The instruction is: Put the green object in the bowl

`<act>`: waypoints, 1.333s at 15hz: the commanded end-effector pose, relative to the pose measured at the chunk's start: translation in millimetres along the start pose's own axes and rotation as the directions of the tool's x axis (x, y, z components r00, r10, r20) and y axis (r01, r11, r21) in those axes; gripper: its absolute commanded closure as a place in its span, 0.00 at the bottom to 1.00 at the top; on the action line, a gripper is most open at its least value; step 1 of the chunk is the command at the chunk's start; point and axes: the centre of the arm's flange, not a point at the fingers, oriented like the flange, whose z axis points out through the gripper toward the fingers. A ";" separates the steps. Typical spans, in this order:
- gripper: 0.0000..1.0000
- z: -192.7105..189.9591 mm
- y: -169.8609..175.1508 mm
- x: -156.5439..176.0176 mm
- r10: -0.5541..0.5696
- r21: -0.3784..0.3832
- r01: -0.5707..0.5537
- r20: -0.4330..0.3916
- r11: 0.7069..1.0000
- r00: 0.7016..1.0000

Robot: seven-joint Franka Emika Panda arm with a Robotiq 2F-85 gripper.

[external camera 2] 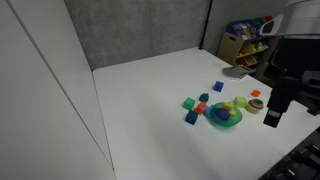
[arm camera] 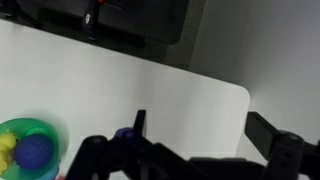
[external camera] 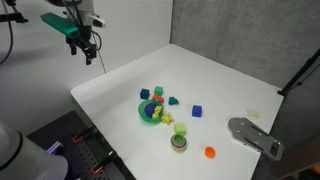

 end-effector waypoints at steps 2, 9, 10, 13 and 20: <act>0.00 -0.5 -0.2 0.1 0.000 0.000 0.000 -0.001 1.000 1.000; 0.00 -12.5 14.8 32.8 0.017 -0.062 -0.019 -0.032 0.998 0.999; 0.00 -15.0 21.5 44.1 0.024 -0.078 -0.027 -0.046 0.997 0.999; 0.00 -15.1 49.6 81.6 0.064 -0.131 -0.076 -0.093 0.989 0.994; 0.00 4.7 144.1 163.3 0.205 -0.216 -0.250 -0.209 0.944 0.956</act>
